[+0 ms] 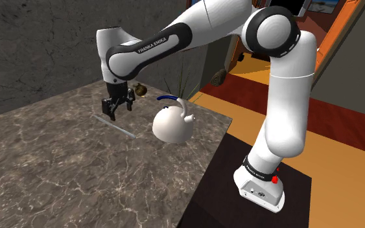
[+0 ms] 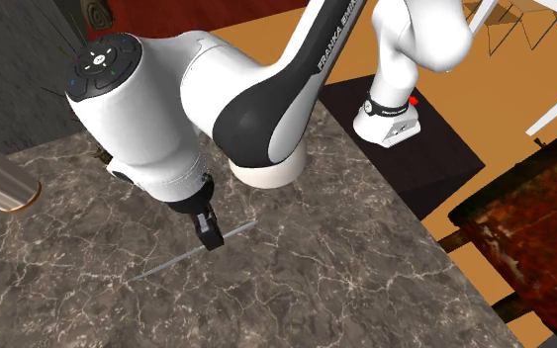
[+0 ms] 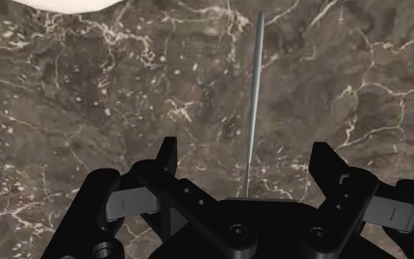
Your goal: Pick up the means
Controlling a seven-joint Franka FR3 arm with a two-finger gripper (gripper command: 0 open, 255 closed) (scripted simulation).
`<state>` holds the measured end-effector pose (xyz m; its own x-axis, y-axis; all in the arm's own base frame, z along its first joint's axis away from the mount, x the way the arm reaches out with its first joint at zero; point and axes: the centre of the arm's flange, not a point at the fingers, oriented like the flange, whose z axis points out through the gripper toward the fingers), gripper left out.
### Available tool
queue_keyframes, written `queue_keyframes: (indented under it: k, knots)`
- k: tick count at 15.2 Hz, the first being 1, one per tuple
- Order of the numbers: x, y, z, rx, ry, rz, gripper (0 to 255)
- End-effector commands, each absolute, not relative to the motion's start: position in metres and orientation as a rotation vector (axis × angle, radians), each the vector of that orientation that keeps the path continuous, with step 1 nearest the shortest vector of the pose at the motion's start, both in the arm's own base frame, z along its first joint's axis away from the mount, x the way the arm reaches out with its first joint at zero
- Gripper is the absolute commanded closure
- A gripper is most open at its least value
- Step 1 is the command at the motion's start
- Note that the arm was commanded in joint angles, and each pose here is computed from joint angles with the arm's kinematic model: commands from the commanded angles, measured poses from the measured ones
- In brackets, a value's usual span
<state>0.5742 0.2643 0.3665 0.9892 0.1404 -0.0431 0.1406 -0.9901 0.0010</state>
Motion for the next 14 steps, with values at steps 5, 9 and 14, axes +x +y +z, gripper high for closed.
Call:
queue_keyframes:
  k: [5,9,14]
  knots:
    - [0.59,0.282,0.334,3.131,0.232,-0.082,0]
    - [0.59,0.282,0.31,3.131,0.232,-0.082,0]
    - [0.59,0.282,0.31,3.131,0.232,-0.082,255]
